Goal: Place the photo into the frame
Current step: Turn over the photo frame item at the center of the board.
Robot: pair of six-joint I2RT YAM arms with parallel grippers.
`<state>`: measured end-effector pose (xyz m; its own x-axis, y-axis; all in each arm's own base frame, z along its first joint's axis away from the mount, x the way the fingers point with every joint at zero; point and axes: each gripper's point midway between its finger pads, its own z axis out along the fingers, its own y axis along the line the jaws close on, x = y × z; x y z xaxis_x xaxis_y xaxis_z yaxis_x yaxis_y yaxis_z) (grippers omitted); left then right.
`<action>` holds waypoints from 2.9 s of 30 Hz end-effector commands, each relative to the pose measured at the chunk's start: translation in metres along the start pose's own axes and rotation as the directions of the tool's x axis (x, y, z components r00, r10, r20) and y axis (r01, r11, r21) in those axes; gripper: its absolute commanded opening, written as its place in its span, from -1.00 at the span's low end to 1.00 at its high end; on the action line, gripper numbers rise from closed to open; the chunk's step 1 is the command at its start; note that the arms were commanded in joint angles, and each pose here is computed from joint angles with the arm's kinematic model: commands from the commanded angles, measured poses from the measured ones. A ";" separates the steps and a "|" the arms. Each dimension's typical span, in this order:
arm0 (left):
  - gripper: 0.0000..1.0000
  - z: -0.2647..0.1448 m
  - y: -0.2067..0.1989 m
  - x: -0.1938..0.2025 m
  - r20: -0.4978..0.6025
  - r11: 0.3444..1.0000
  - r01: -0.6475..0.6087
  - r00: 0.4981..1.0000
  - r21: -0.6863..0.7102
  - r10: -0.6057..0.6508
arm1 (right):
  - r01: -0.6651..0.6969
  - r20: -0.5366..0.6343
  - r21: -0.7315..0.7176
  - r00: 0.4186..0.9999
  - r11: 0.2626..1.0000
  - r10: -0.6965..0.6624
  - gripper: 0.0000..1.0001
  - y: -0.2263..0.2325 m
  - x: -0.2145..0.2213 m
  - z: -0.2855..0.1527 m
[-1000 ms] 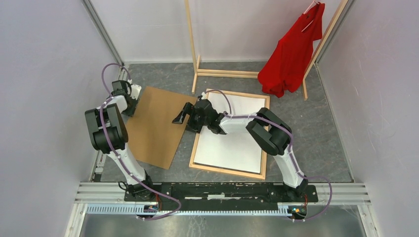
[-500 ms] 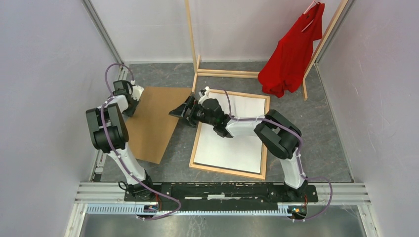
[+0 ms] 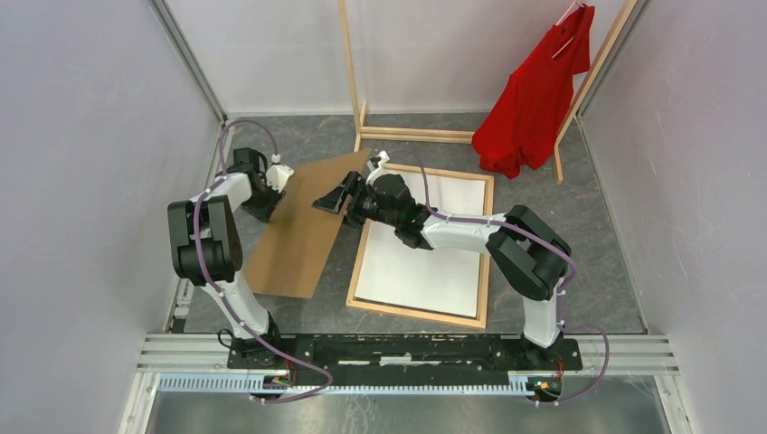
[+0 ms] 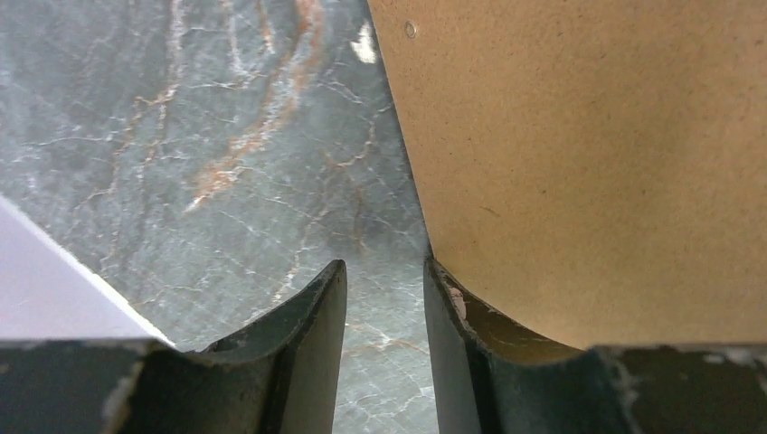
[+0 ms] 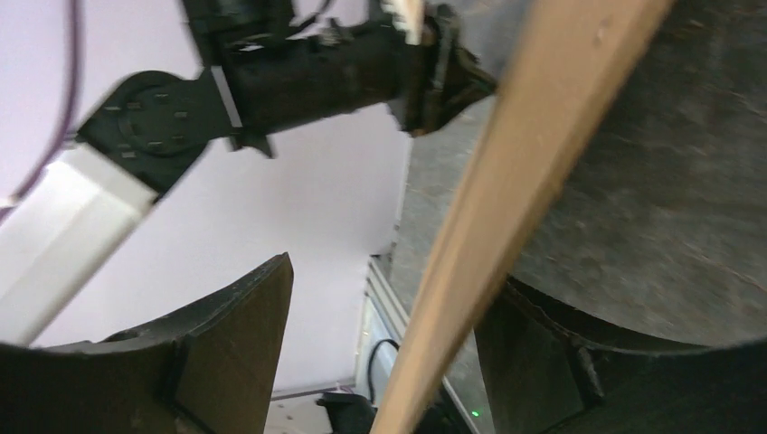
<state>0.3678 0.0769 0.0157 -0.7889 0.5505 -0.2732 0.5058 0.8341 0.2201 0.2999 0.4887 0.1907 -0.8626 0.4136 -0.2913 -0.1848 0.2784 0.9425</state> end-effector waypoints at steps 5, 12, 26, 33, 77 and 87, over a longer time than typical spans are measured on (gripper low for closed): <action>-0.03 0.004 -0.084 0.040 -0.139 0.940 0.101 0.989 0.327 -0.058 | 0.090 0.040 0.173 0.994 0.981 -0.098 -0.12 -0.016 -0.019 -0.032; 0.99 -0.081 -0.078 -0.035 0.271 0.913 -0.158 0.961 0.375 0.055 | 0.011 0.027 0.233 0.999 0.972 -0.018 -1.00 -0.027 -0.037 -0.058; 1.00 -0.253 -0.172 -0.007 0.666 0.639 -0.766 0.515 0.075 0.539 | -0.161 0.192 0.062 0.970 0.985 0.146 -1.00 0.027 -0.100 -0.105; 1.00 -0.275 -0.190 0.010 0.693 0.562 -0.821 0.349 -0.099 0.631 | -0.288 0.173 -0.063 0.940 0.956 0.295 -1.00 0.049 -0.114 -0.109; -0.96 -0.370 -0.124 -0.072 0.440 0.405 -0.399 0.003 -0.823 0.898 | 0.639 -0.173 0.040 0.762 0.768 -0.625 0.68 0.047 -0.073 -0.218; -0.96 -0.373 -0.162 -0.055 0.658 0.498 -0.682 0.031 -0.537 0.752 | 0.992 0.232 0.063 -0.125 -0.113 -0.965 0.69 0.139 -0.085 -0.316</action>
<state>0.2281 -0.0853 0.3431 0.5533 0.7421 -0.3783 0.5078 0.0596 0.8594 0.2177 0.2185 0.3900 -0.0409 0.0385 -0.9984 -0.8126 0.5802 0.0556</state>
